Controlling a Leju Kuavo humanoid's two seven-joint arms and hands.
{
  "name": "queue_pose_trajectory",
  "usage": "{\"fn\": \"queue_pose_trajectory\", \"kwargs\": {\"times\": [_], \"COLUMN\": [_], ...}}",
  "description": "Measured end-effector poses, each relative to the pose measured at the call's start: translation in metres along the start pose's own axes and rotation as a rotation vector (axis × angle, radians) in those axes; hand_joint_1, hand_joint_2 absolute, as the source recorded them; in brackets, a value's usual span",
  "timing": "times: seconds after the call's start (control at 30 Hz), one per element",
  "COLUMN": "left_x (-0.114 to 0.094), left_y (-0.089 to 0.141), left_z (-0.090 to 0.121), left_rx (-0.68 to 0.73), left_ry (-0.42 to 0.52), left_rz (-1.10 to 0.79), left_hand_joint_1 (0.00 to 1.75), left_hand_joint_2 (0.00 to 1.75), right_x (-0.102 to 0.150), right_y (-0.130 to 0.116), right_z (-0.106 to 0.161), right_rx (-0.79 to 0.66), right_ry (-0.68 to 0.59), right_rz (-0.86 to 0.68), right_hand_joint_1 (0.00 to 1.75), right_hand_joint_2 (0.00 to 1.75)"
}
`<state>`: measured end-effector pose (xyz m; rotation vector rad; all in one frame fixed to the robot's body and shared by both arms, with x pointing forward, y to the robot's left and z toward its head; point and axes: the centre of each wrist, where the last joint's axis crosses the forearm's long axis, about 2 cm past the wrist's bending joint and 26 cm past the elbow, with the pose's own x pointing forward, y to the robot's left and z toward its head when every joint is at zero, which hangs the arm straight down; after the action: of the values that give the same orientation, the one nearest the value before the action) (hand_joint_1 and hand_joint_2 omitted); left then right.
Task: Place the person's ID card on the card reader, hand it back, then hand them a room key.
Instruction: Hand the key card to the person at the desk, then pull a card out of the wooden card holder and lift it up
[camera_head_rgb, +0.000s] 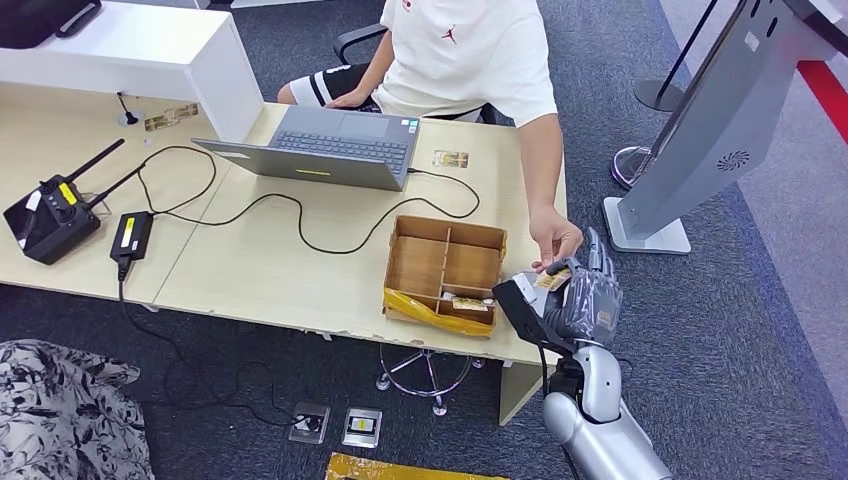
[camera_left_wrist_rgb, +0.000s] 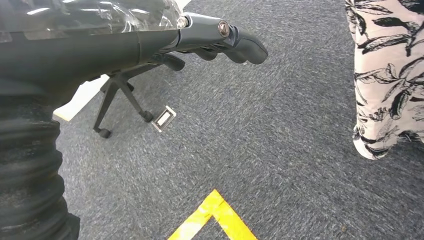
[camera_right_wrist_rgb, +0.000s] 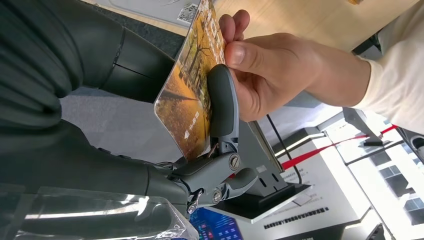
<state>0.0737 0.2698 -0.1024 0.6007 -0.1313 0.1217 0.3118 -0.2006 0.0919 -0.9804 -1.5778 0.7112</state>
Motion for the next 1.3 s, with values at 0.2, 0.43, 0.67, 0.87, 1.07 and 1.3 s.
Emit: {"fn": "queue_pose_trajectory", "kwargs": {"times": [0.2, 0.43, 0.67, 0.87, 1.07, 1.3], "left_x": [0.0, 0.0, 0.0, -0.001, -0.001, -0.002], "left_y": [0.0, 0.0, 0.0, 0.001, 0.001, 0.001], "left_z": [0.0, 0.0, 0.0, -0.001, -0.001, 0.0], "left_rx": [0.001, 0.002, 0.002, 0.003, 0.003, 0.002], "left_ry": [0.002, 0.004, -0.012, -0.028, -0.033, -0.02], "left_rz": [-0.003, -0.01, -0.006, 0.001, 0.001, 0.0], "left_hand_joint_1": [0.0, 0.0, 0.0, 0.0, 0.0, 0.0], "left_hand_joint_2": [1.75, 1.75, 1.75, 1.75, 1.75, 1.75], "right_x": [-0.002, 0.001, 0.013, 0.017, 0.02, 0.041], "right_y": [0.002, 0.001, -0.008, -0.014, -0.022, -0.049], "right_z": [0.001, 0.001, -0.004, -0.003, 0.001, 0.009], "right_rx": [0.008, -0.015, -0.07, -0.102, -0.138, -0.253], "right_ry": [-0.006, -0.084, -0.142, -0.145, -0.174, -0.304], "right_rz": [0.01, 0.054, 0.071, 0.061, 0.039, -0.026], "right_hand_joint_1": [0.07, 0.0, 0.0, 0.0, 0.0, 0.0], "right_hand_joint_2": [1.75, 1.75, 1.75, 1.75, 1.75, 1.75]}}
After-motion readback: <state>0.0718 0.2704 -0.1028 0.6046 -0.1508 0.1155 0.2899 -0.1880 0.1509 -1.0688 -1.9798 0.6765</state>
